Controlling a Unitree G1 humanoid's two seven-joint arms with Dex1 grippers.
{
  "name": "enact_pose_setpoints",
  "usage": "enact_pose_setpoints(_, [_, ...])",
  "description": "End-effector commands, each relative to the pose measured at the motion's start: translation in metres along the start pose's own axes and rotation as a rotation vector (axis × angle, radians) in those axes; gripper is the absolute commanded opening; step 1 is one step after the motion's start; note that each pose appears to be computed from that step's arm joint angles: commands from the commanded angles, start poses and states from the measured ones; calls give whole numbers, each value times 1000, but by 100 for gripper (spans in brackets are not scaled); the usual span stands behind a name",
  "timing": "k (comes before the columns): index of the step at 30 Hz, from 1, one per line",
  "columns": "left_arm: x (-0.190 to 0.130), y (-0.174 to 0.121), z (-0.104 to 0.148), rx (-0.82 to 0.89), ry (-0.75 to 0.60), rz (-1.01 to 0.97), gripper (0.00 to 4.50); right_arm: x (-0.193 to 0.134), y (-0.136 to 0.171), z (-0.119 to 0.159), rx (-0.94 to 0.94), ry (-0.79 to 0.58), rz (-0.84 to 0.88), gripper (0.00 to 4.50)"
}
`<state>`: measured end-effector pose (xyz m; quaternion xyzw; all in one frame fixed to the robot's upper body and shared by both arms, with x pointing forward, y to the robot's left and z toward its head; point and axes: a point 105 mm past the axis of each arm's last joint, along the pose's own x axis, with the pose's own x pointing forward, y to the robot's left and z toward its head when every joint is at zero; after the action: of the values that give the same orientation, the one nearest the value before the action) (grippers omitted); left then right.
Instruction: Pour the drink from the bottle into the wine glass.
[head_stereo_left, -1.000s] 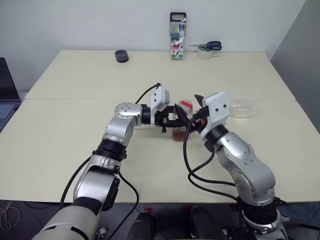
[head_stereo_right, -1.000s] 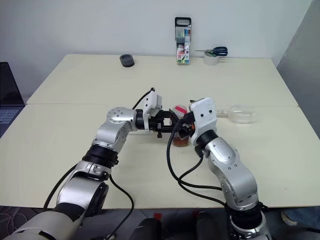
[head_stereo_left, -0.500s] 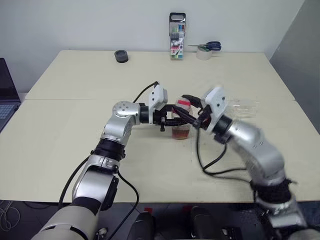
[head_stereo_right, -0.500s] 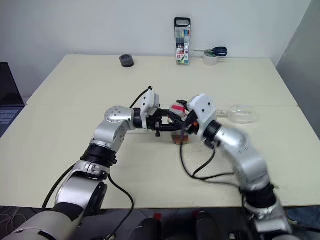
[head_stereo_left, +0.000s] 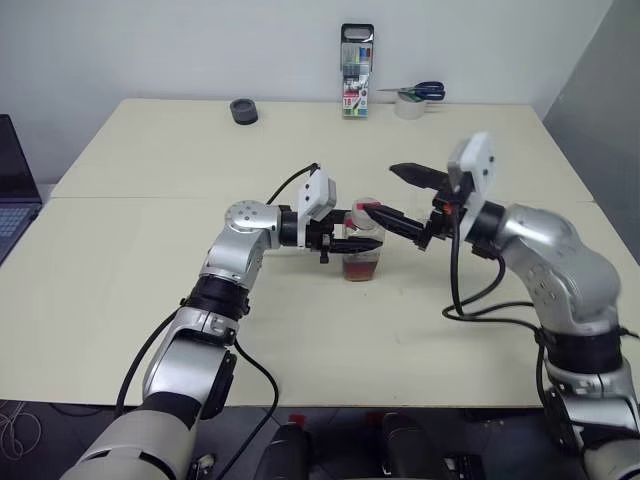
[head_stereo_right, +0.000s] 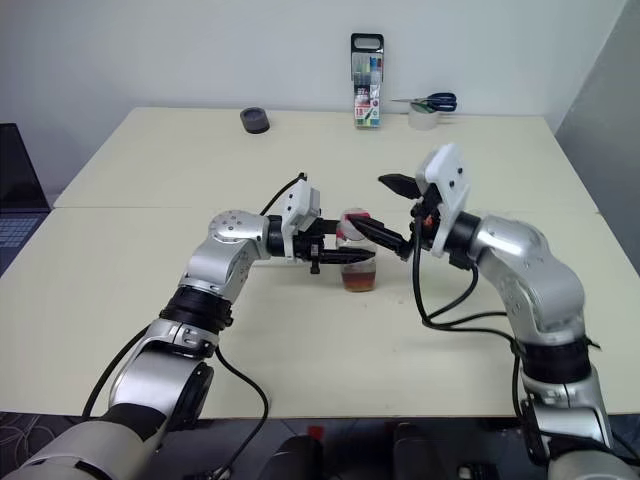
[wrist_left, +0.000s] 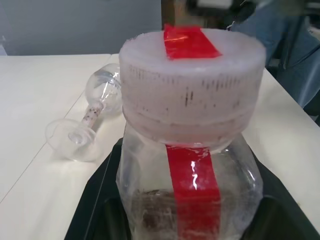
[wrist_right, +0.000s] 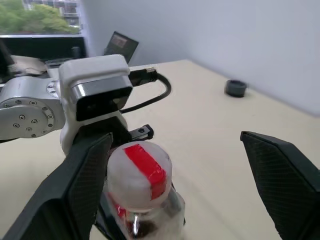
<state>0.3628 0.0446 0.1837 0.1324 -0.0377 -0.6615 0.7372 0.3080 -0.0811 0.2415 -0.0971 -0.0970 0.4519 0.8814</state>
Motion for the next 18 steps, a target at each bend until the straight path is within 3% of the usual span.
enact_pose_setpoints(1, [2,7,16,57,-23,21,187,-3,11,9,-48,-44,-128,428])
enact_pose_setpoints(5, [4,10,16,59,-26,31,187,1,16,1,-80,-56,-342,428])
enact_pose_setpoints(10, [8,11,16,64,-30,32,187,16,33,-8,-11,-64,-387,428])
enact_pose_setpoints(18, [12,11,15,66,-36,32,187,23,22,-8,25,-97,-502,428])
